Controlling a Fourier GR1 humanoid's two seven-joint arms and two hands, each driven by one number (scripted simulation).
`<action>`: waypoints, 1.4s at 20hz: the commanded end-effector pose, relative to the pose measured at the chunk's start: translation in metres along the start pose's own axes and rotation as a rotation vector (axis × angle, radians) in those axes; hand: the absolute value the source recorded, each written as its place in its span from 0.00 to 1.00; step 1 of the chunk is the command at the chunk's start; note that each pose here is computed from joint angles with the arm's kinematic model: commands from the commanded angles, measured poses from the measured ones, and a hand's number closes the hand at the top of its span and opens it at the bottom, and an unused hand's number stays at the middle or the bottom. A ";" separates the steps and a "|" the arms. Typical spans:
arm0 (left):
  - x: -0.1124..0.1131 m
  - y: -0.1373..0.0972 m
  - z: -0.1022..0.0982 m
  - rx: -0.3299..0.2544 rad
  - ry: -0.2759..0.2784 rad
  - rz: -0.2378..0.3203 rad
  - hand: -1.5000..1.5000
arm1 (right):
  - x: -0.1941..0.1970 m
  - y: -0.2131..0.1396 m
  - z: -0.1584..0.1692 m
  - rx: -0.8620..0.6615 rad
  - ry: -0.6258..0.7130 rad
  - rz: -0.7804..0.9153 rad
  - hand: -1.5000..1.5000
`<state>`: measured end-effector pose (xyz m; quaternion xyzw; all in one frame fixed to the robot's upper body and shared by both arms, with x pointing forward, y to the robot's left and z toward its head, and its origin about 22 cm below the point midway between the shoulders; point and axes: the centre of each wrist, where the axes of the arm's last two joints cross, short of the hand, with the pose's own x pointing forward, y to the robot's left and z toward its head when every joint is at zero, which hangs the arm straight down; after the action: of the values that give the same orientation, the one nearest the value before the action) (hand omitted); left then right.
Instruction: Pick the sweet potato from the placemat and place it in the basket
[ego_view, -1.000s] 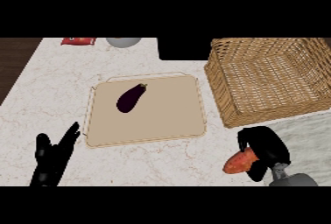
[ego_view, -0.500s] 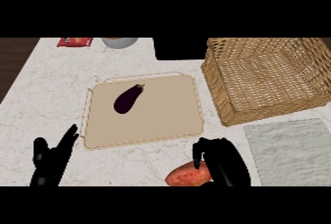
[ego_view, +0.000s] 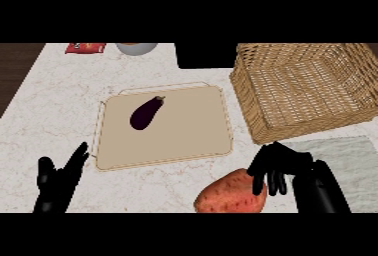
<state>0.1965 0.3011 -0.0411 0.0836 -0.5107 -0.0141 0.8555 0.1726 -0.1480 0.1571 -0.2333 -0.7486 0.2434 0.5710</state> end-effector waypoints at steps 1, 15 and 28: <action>-0.017 0.006 0.000 -0.022 0.068 0.001 0.50 | 0.024 -0.038 -0.015 -0.126 0.035 -0.007 1.00; -0.001 -0.014 0.007 -0.027 0.068 0.004 0.50 | 0.040 -0.157 -0.120 -0.253 0.180 0.002 1.00; -0.005 -0.010 0.001 -0.029 0.056 0.004 0.50 | -0.064 -0.137 -0.185 -0.212 0.198 0.034 1.00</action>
<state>0.2044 0.2952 -0.0379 0.0796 -0.5123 -0.0219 0.8548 0.3376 -0.2692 0.2627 -0.3375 -0.7043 0.1539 0.6053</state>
